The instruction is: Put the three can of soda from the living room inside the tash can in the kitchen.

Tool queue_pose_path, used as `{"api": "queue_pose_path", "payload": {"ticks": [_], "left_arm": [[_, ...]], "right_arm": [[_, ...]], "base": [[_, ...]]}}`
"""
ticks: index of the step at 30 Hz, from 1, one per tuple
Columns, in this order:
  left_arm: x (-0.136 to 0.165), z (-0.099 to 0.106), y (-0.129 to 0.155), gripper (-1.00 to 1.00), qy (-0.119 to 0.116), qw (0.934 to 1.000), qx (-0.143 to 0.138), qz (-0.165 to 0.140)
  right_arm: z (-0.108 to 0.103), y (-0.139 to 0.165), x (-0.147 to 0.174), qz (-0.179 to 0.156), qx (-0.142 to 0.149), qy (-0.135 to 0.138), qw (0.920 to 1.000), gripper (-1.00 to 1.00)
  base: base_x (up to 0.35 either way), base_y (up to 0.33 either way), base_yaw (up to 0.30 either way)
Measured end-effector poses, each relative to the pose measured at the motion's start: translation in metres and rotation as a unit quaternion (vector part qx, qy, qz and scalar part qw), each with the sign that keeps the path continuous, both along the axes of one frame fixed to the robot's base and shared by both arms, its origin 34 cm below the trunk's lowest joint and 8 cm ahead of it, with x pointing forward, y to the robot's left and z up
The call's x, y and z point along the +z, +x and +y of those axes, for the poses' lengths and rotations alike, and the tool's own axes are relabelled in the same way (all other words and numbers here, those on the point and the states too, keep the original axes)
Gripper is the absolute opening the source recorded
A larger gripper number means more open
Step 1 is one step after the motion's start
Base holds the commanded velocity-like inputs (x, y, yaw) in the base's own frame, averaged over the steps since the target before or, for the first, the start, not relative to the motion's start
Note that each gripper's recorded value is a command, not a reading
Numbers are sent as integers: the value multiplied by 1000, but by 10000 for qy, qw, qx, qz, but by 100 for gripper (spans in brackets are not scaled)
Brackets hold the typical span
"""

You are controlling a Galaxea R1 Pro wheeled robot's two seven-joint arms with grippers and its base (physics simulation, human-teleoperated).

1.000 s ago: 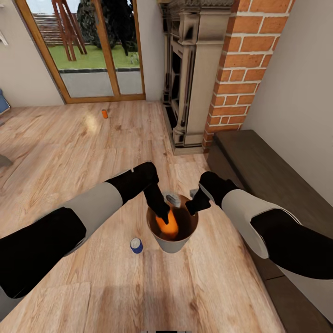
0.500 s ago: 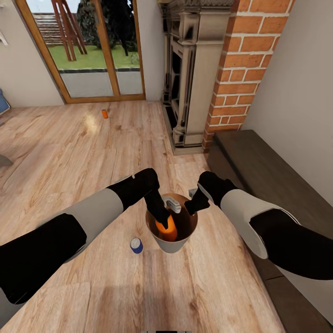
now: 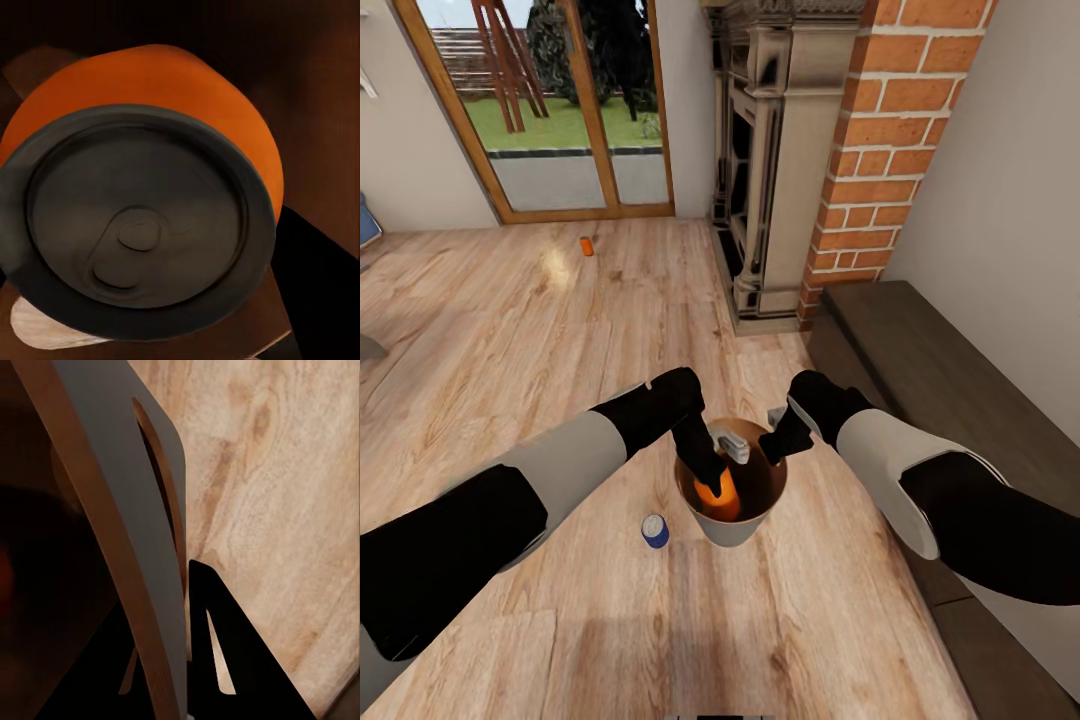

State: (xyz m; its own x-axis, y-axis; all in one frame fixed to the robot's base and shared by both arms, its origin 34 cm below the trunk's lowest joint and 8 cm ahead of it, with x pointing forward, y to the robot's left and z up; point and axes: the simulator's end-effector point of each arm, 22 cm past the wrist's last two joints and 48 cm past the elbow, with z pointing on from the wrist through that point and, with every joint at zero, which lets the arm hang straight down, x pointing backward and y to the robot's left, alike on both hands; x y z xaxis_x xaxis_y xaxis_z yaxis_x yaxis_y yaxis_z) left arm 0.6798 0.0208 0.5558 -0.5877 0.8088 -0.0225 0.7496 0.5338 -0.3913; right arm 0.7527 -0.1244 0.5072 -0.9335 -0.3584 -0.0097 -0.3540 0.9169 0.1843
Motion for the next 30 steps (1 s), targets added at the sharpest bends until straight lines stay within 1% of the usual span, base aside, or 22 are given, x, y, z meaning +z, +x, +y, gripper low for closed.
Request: {"api": "queue_pose_path", "payload": {"ticks": [2,3,5,10,19,20,22,26,30], "left_arm": [[-9,1,-7,-100,22,10000,-15,26],[-15,2,-9,-100,60,10000,-10,-4],[-23,5,-15,-100,132,9999,5,39],[-23,2,-14,-100,115,9999,-90,-78],[-23,2,-14,-100,111,9999,-93,-85],[-23,2,-14,100,111,9999,-93,-86],[-24,2,-16,100,134,9999,-69,-54],[-24,3,-16,100,136,9999,-66,-53],[-24,4,-15,100,143,9999,-60,-55]], "right_arm": [[0,-1,-1,18,2,-7,10000,-100],[-1,-4,-3,61,-5,-14,10000,-100],[-2,-14,-9,207,-68,6,9998,-100],[-4,-9,-6,146,-33,-37,9999,-100],[-4,-10,-6,151,-30,-42,9999,-100],[-4,-10,-6,151,-30,-42,9999,-100],[-3,2,0,-50,50,-73,9999,-100],[1,0,0,6,-20,30,10000,-100],[-2,0,0,-11,16,-33,10000,-100]], "base": [[0,0,0],[0,0,0],[0,0,0],[0,0,0],[0,0,0],[0,0,0],[0,0,0],[0,0,0],[0,0,0]]}}
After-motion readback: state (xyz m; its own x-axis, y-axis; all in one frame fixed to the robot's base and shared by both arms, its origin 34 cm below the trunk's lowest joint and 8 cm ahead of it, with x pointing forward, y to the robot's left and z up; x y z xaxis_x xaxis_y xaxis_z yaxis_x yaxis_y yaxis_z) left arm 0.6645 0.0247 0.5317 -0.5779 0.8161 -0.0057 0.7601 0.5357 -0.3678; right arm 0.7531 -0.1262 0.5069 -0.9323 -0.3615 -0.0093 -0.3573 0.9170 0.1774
